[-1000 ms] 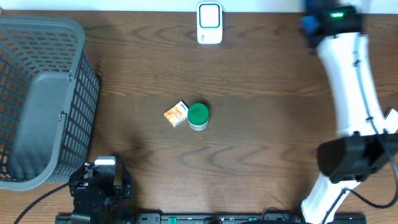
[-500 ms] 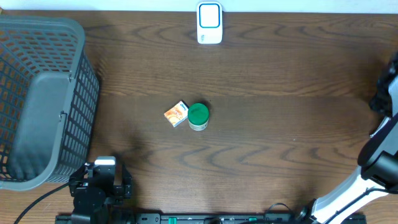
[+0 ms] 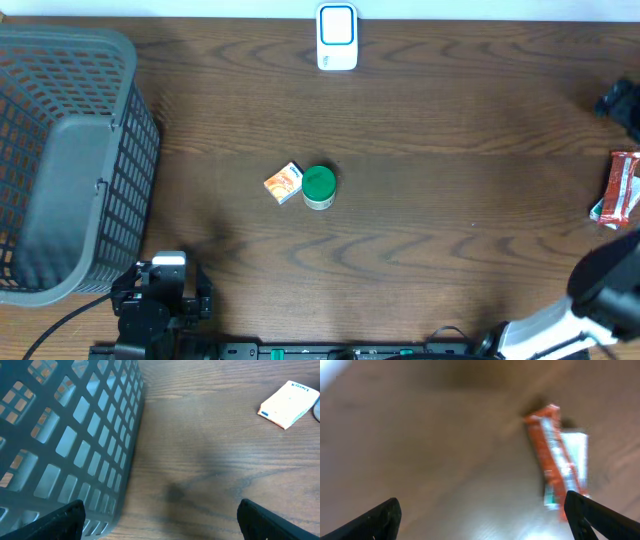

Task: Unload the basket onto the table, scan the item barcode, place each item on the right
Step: 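Move the Top bar to the table's right edge and release it, then move the right gripper to the green-capped bottle and grasp it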

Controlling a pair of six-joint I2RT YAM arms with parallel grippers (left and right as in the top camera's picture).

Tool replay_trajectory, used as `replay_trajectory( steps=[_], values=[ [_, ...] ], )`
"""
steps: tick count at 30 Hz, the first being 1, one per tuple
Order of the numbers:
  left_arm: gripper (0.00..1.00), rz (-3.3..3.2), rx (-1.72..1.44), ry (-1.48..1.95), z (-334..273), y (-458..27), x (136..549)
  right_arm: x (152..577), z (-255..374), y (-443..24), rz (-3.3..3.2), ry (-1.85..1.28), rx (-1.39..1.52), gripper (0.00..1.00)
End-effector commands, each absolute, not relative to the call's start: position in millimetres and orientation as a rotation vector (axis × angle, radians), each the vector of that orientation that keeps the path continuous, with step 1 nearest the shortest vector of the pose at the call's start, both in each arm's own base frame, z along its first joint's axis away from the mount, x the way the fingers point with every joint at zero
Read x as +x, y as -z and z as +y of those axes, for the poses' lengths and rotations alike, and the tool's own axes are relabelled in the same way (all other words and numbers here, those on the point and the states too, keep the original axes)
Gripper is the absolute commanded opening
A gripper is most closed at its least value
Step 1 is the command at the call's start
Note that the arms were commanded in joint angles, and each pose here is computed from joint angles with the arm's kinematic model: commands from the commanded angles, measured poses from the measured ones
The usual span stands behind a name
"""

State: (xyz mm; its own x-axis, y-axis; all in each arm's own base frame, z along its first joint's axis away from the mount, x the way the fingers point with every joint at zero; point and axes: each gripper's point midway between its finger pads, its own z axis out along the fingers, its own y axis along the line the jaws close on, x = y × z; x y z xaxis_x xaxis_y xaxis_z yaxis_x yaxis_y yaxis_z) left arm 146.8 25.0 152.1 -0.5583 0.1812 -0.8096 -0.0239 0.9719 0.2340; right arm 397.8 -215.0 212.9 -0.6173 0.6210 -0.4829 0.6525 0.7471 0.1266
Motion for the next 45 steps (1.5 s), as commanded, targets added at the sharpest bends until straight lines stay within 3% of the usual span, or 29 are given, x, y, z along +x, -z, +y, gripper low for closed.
replay_trajectory(
  steps=[1,5,10,17,24,27,45],
  values=[
    [0.95,2.145,0.09,-0.265,25.9,-153.0,146.5,412.6,-124.0,-267.3,2.369,-0.171,0.852,0.99],
    [0.95,2.145,0.09,-0.265,25.9,-153.0,146.5,419.1,-7.0,-264.7,2.512,-0.365,0.562,0.99],
    [0.95,2.145,0.09,-0.265,25.9,-152.9,146.4,402.8,147.0,-233.6,2.664,-0.45,-0.164,0.99],
    [0.95,2.145,0.09,-0.265,25.9,-153.0,146.5,357.5,261.2,-175.6,2.76,-0.476,-0.641,0.99],
    [0.95,2.145,0.09,-0.265,25.9,-152.9,146.4,326.2,295.0,-112.2,2.904,-0.401,-0.823,0.99],
    [0.95,2.145,0.09,-0.265,25.9,-152.9,146.4,326.9,289.7,-87.8,2.932,-0.233,-0.855,0.99],
    [0.95,2.145,0.09,-0.265,25.9,-153.0,146.5,323.3,293.9,-27.5,2.993,-0.085,-0.949,0.99]
  ],
)
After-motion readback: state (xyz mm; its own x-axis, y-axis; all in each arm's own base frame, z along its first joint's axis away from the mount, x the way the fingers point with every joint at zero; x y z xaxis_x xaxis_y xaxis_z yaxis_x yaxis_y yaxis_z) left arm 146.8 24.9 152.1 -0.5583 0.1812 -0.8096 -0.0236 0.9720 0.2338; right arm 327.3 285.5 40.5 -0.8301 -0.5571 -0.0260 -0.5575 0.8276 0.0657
